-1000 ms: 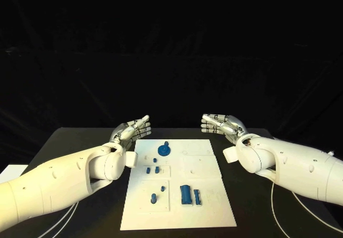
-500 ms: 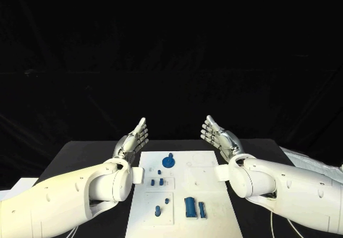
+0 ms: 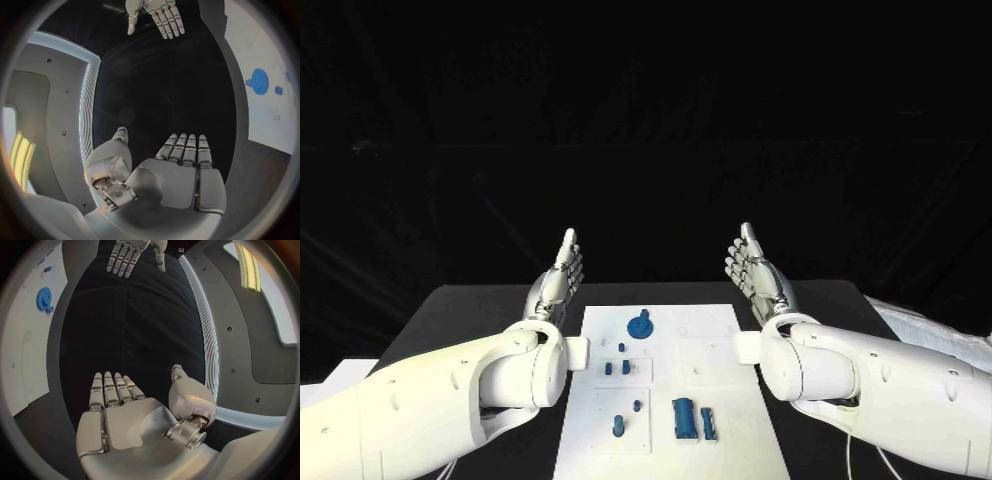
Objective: Assemble the parts on the task board
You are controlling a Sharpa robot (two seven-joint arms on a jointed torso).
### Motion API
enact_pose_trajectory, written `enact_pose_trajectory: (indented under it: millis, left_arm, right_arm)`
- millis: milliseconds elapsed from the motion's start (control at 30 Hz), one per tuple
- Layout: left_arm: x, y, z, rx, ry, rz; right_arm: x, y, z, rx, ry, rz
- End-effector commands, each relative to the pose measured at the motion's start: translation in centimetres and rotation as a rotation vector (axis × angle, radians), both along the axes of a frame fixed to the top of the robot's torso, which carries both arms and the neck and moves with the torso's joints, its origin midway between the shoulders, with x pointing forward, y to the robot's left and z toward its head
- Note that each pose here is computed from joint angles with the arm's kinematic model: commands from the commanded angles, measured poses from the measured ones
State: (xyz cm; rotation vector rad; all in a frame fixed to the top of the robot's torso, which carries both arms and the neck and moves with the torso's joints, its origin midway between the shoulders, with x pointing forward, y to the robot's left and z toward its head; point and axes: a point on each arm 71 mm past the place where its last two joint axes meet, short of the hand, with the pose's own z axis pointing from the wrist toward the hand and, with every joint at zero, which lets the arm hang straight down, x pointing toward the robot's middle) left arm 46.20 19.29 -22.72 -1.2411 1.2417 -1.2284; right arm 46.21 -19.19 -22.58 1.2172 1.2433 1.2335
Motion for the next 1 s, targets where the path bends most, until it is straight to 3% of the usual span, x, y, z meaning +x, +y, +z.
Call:
enact_pose_trajectory:
  millis: [33, 1000]
  left_arm:
    - [-0.03, -0.04, 0.3, 0.014, -0.034, 0.007]
    - [-0.03, -0.04, 0.3, 0.014, -0.034, 0.007]
  right_arm:
    - [-0.04, -0.06, 0.16, -0.002, -0.02, -0.017]
    - [-0.04, -0.06, 0.16, -0.002, -0.02, -0.017]
